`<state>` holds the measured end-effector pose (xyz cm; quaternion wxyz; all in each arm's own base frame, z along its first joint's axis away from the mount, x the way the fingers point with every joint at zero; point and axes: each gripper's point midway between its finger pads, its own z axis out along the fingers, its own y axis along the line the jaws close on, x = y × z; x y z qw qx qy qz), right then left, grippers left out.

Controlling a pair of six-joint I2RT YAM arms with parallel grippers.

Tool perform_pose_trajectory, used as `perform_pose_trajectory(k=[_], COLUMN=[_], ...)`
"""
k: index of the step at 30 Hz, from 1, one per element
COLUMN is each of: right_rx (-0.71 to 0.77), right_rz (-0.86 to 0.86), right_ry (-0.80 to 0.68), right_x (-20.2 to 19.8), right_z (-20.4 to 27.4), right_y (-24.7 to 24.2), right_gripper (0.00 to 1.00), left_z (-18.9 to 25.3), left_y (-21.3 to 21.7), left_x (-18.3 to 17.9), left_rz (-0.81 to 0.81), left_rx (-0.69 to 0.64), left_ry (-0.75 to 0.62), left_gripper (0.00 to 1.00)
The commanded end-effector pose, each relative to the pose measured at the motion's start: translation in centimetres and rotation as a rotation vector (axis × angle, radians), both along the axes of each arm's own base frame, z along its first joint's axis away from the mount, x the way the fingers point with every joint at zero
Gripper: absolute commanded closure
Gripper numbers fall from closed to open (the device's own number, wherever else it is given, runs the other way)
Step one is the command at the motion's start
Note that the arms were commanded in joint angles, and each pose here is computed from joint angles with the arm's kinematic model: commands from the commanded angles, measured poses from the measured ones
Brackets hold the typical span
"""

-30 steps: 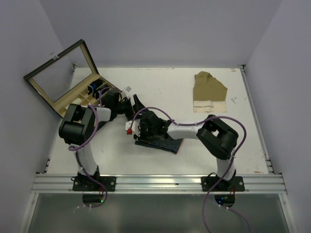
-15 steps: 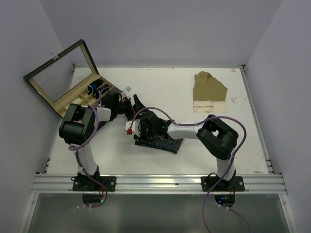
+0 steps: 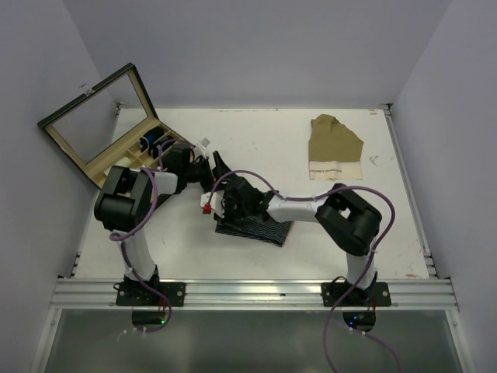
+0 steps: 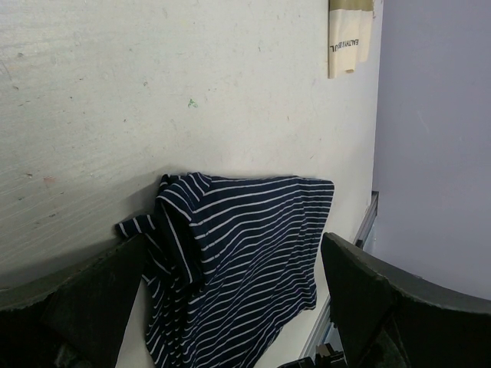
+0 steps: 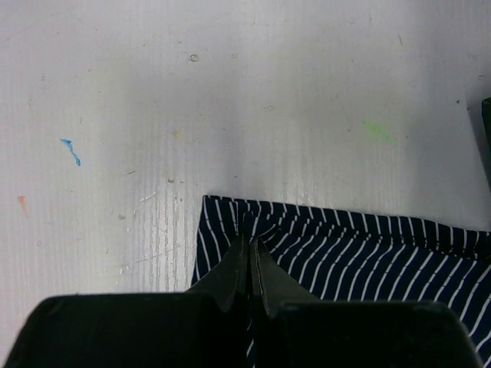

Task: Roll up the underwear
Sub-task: Fold the underwear

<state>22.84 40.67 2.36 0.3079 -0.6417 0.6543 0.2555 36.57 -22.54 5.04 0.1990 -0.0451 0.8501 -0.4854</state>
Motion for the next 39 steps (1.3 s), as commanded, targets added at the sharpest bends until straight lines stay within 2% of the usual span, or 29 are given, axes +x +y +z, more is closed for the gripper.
perform_pose_trajectory(k=[1,26,28,30,32,33,34,39], right_rx=[0.107,0.075,0.071,0.064,0.064,0.071,0.075,0.087], right_rz=[0.033,0.009,0.006,-0.006,-0.007,-0.009,-0.010,0.000], right_ry=[-0.023,0.030,0.035,0.039,0.040,0.038,0.040,0.044], right_x=[0.2,-0.5,-0.5,-0.3,-0.2,-0.1,-0.1,-0.2], right_z=[4.6,4.2,4.0,3.5,3.5,3.6,3.7,4.0], right_y=[1.6,1.1,1.2,1.2,1.4,1.5,1.6,1.8], right_gripper=[1.00,0.98,0.93,0.82,0.86,0.96,1.00,1.00], left_z=[-2.1,-2.1,-2.0,-2.0,-2.0,-2.0,-1.9,-1.8], left_y=[0.3,0.4,0.3,0.3,0.3,0.3,0.3,0.3], left_x=[-0.3,-0.4,-0.3,-0.4,-0.4,-0.4,-0.4,-0.4], left_rz=[0.026,0.025,0.024,0.024,0.022,0.023,0.022,0.020], left_rx=[0.038,0.041,0.039,0.037,0.037,0.036,0.035,0.034], left_ry=[0.053,0.055,0.052,0.056,0.053,0.053,0.053,0.049], left_gripper=[0.00,0.00,0.00,0.00,0.00,0.00,0.00,0.00])
